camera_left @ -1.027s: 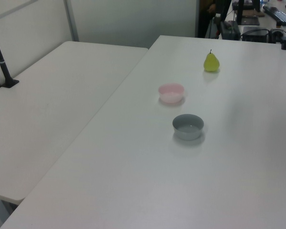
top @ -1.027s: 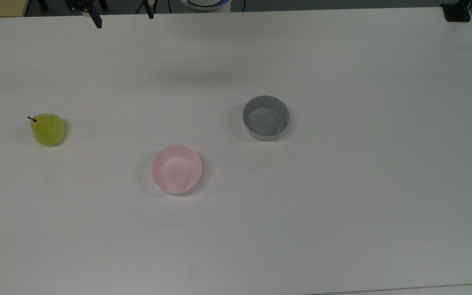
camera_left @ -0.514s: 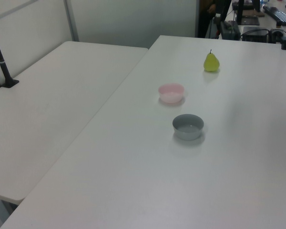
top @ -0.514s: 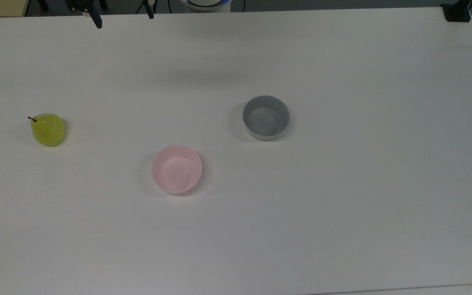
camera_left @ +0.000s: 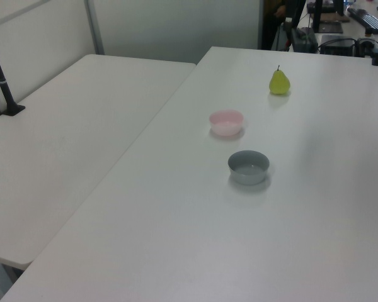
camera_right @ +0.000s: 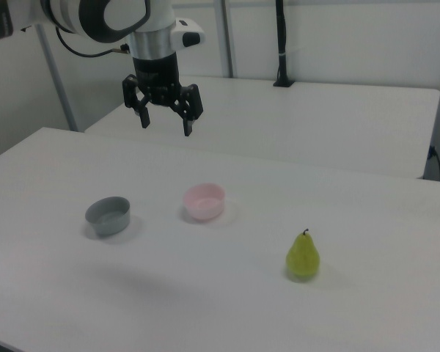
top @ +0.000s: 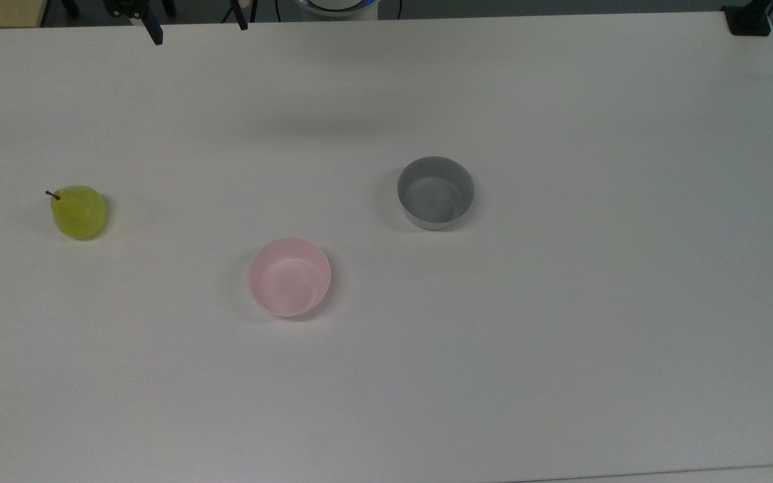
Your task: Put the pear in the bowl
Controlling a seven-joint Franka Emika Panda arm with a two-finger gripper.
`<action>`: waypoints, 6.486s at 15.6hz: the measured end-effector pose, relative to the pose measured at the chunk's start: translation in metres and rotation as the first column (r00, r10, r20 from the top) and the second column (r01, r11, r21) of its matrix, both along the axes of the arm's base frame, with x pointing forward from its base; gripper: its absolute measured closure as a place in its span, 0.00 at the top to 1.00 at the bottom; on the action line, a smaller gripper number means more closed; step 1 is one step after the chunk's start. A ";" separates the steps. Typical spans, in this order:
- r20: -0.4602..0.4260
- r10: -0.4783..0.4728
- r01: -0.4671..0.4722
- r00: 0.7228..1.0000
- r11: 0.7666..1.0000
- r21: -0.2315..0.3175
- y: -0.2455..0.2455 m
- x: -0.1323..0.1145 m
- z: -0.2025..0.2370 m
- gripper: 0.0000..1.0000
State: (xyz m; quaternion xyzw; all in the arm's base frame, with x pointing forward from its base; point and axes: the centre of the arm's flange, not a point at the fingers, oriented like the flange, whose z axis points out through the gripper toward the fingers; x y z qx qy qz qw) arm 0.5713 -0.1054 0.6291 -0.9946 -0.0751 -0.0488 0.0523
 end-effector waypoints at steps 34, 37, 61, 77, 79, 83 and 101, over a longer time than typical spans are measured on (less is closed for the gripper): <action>-0.029 -0.174 0.161 0.984 0.955 -0.248 -0.204 0.060 -0.165 1.00; -0.020 -0.182 0.171 0.983 0.952 -0.254 -0.207 0.068 -0.198 1.00; -0.042 -0.184 0.168 0.982 0.952 -0.257 -0.214 0.069 -0.277 0.58; -0.021 -0.165 0.156 0.986 0.959 -0.235 -0.187 0.067 -0.171 0.58; -0.028 -0.140 0.131 0.990 0.968 -0.216 -0.166 0.075 -0.154 0.58; -0.046 -0.118 0.107 0.992 0.975 -0.196 -0.117 0.090 -0.136 0.58; 0.165 -0.095 0.120 0.982 0.981 -0.150 0.072 0.136 -0.101 0.58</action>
